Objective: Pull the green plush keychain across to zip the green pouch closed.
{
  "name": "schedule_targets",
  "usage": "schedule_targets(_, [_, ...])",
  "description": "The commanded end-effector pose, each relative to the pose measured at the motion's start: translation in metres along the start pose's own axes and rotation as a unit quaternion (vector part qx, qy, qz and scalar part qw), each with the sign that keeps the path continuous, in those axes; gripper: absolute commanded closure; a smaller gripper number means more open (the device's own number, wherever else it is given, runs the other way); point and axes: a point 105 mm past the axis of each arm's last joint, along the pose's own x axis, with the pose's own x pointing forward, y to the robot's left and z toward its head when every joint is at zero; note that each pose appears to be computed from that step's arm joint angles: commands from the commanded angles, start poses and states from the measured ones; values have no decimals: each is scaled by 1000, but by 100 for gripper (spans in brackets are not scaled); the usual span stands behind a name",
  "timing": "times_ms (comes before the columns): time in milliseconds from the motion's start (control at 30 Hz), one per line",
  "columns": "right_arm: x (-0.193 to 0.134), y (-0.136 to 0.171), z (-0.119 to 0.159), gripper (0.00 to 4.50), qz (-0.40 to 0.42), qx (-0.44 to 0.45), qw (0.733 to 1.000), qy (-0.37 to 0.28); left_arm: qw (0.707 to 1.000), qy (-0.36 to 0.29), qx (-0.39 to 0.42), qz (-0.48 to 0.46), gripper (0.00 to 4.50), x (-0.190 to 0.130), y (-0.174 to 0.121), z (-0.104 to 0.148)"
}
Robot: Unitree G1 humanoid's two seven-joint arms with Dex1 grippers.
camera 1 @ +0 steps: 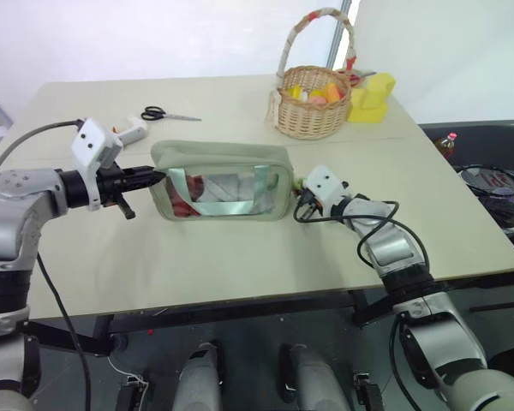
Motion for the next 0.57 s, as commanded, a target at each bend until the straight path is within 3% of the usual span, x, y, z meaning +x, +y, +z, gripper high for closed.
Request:
schedule_targets(33, [-29,-26,45,253,30,-8,998,-48,1000,-4,7,7,253,-10,7,8])
schedule_targets(200, [-73,-29,89,2,140,3,988,-71,1000,-14,7,19,3,-23,24,22])
schedule_targets(400, [-104,-17,135,2,228,34,968,-102,1000,-2,11,18,3,-33,34,30])
schedule_targets(567, [-104,-15,140,2,223,38,968,-107,1000,-17,6,23,3,-36,39,35])
